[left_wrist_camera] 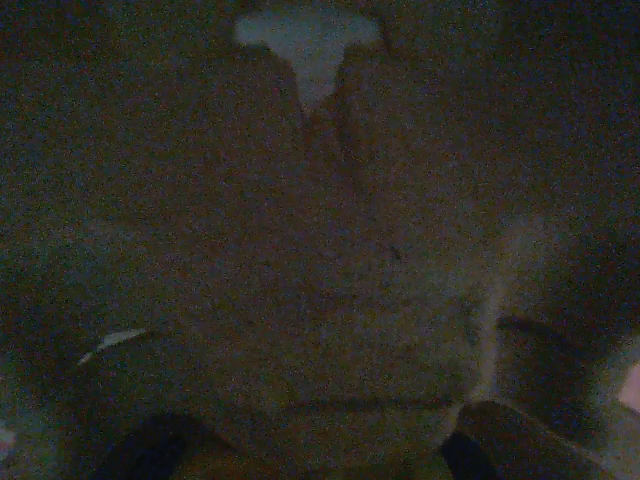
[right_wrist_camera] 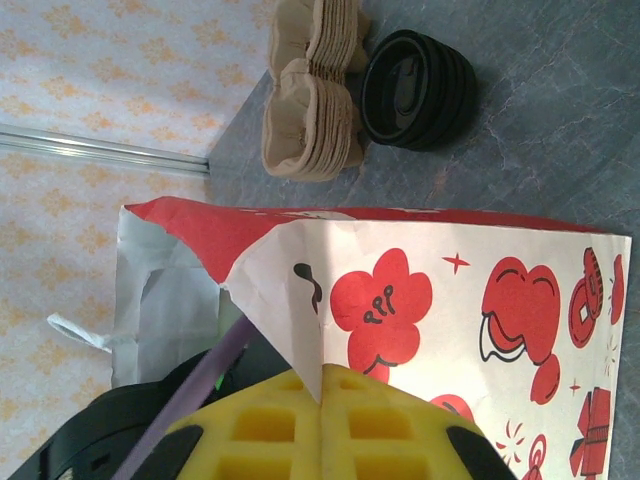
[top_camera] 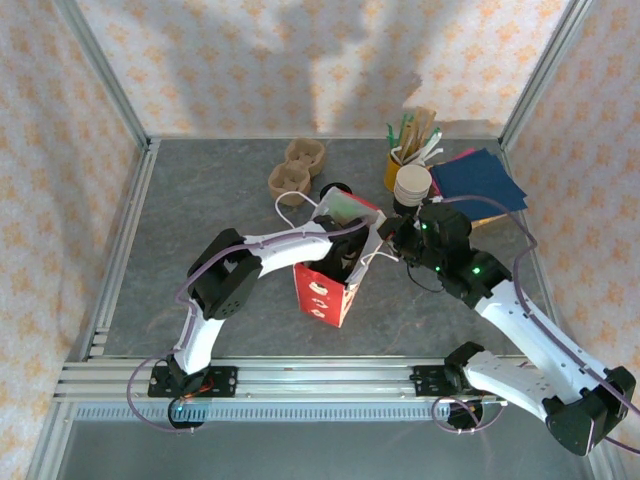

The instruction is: Pack the takeout coffee

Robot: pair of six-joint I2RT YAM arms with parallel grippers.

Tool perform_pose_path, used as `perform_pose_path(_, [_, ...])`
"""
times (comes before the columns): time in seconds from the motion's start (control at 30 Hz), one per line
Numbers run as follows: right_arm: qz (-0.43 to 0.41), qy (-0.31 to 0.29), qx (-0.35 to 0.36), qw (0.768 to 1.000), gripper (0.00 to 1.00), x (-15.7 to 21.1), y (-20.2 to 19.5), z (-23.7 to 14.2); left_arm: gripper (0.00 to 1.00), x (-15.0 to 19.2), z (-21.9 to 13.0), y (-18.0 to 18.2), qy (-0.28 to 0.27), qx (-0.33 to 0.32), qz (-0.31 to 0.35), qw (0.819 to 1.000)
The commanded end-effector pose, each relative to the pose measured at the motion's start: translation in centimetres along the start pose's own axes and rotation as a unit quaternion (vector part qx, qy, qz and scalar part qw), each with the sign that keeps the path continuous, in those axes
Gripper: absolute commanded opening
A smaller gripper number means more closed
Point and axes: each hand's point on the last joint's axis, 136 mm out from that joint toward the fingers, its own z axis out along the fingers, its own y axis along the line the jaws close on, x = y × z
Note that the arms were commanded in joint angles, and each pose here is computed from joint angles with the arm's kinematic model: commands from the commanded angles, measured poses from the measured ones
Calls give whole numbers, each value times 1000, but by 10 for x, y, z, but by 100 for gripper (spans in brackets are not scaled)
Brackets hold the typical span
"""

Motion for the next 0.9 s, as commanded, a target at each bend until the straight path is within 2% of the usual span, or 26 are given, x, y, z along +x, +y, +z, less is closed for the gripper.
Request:
perform_pose_path(0.0, [-13, -5, -14, 1000, 0, -5, 12, -2, 5, -11, -27, -2, -36, -10, 2, 999])
perform_pose_path(0.87, [-29, 2, 15, 999, 0, -1, -4, 3, 6, -36, -159, -11, -169, 4, -16, 985])
